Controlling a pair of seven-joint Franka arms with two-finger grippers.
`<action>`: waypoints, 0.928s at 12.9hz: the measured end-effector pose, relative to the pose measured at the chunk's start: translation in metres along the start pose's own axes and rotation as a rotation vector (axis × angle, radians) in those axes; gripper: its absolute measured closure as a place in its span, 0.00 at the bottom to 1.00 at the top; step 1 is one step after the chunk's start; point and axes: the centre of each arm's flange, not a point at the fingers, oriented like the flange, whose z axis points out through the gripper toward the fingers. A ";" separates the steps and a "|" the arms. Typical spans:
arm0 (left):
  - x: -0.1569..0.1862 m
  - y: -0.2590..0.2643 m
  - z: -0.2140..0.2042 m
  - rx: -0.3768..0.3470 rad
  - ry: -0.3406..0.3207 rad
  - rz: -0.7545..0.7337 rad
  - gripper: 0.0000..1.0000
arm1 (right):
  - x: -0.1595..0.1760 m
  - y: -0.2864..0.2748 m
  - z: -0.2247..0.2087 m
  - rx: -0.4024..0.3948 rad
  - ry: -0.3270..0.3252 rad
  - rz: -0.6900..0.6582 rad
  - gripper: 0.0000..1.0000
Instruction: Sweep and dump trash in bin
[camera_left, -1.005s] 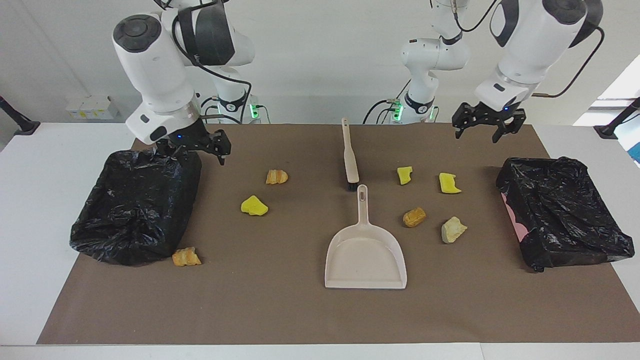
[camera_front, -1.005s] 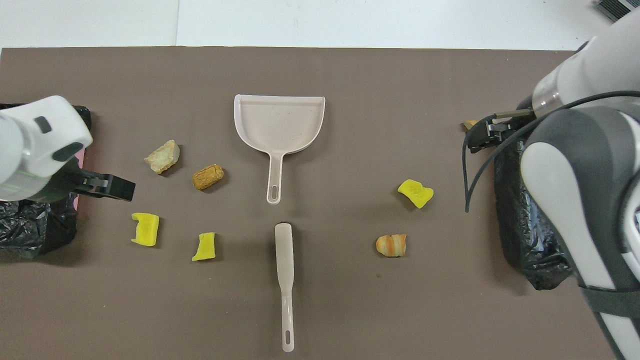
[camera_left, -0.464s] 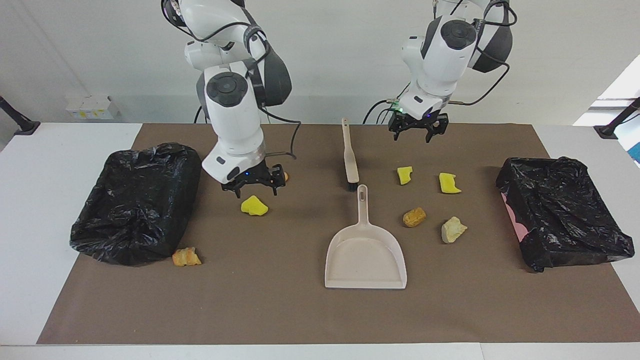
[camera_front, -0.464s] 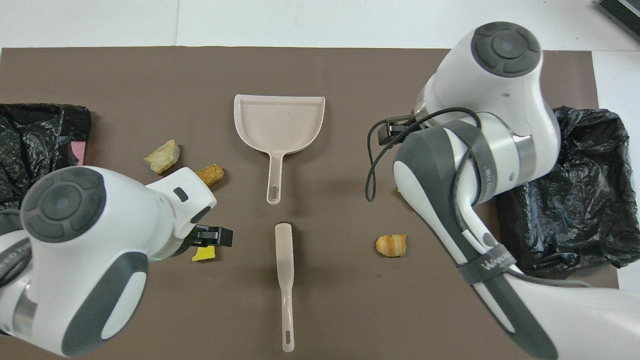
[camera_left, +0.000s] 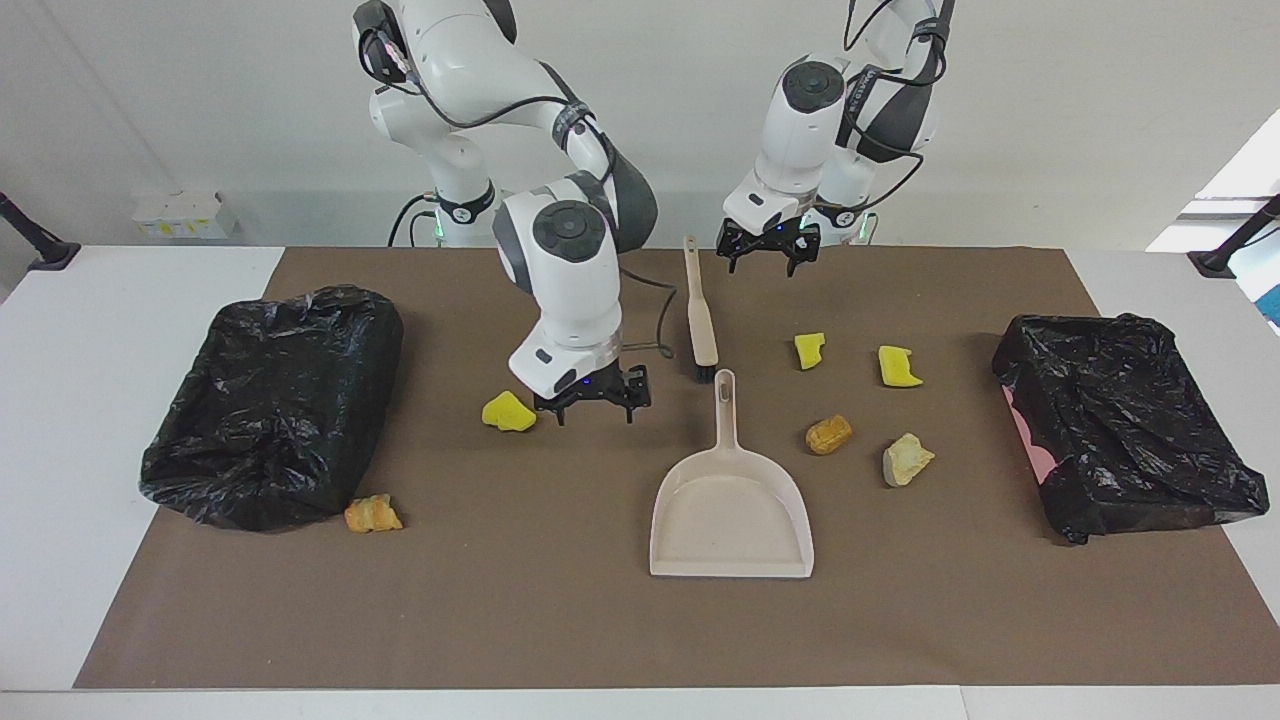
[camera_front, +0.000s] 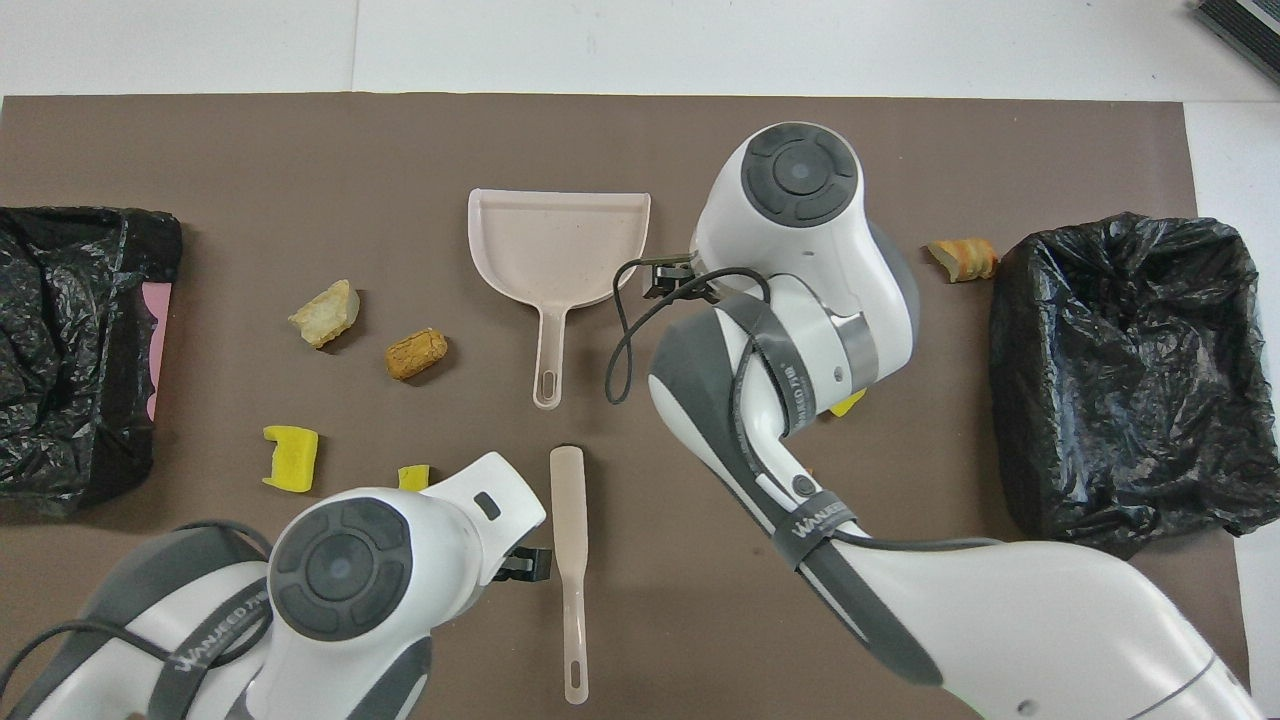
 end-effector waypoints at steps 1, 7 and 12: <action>-0.012 0.015 0.015 0.001 0.007 0.000 0.00 | -0.007 -0.027 0.007 0.007 0.002 0.032 0.00; -0.058 0.071 0.074 -0.012 0.046 -0.023 0.00 | -0.034 -0.127 0.048 0.042 0.014 0.109 0.04; -0.059 0.081 0.094 -0.001 0.037 -0.009 0.07 | -0.042 -0.144 0.067 0.047 0.014 0.092 0.25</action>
